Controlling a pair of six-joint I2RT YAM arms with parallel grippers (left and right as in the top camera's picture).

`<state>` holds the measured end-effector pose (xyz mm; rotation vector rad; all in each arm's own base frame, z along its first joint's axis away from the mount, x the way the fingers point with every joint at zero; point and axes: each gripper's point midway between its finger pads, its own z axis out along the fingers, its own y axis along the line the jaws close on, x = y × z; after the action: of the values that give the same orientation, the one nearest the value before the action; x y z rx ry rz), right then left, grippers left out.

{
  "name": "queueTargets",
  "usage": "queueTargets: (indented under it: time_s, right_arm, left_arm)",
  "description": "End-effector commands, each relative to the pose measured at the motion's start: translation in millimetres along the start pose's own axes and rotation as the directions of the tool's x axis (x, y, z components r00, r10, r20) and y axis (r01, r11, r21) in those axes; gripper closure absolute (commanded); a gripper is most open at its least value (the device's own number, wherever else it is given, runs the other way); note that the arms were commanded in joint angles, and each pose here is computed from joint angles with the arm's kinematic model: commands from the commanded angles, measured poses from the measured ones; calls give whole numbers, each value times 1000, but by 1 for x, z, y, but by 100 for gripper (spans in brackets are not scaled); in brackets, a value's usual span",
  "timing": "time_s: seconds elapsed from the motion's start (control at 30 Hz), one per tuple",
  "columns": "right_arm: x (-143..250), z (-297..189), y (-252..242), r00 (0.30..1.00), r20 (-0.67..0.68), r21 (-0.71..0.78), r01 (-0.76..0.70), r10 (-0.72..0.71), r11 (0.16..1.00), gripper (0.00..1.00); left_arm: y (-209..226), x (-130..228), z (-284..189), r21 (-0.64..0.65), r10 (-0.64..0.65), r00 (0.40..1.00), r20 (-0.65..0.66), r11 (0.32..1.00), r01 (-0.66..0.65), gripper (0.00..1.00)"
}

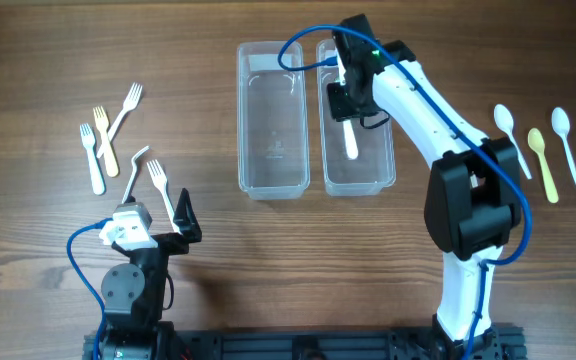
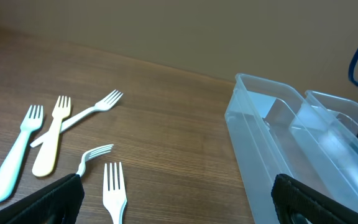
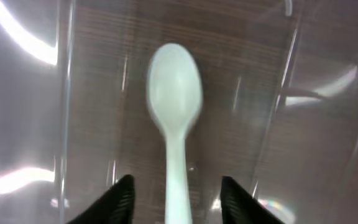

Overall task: Pack container
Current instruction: 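Carry the white spoon into the right container and release it, then move the right gripper to the next white spoon and grasp it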

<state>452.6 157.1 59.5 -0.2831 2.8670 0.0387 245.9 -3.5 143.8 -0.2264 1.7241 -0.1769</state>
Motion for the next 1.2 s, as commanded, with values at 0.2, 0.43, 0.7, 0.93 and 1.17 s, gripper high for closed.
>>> queueTargets:
  time_s: [0.2,0.43,0.7,0.93,1.17]
  right_arm:
    - [-20,-28,-6,998,62,15,-21,20,1000,36]
    - [-35,-136,-76,977,195,147,-111,81,983,35]
    - [8,-171,-174,986,121,242,-144,117,959,31]
    - [44,-137,-215,985,19,242,-170,170,955,30]
    - [89,-84,-236,969,-82,236,-210,235,949,30]
  left_arm:
    - [3,0,0,-12,8,1000,0,1000,-8,0]
    - [3,0,0,-12,8,1000,0,1000,-8,0]
    - [3,0,0,-12,8,1000,0,1000,-8,0]
    - [3,0,0,-12,8,1000,0,1000,-8,0]
    - [3,0,0,-12,7,1000,0,1000,-7,0]
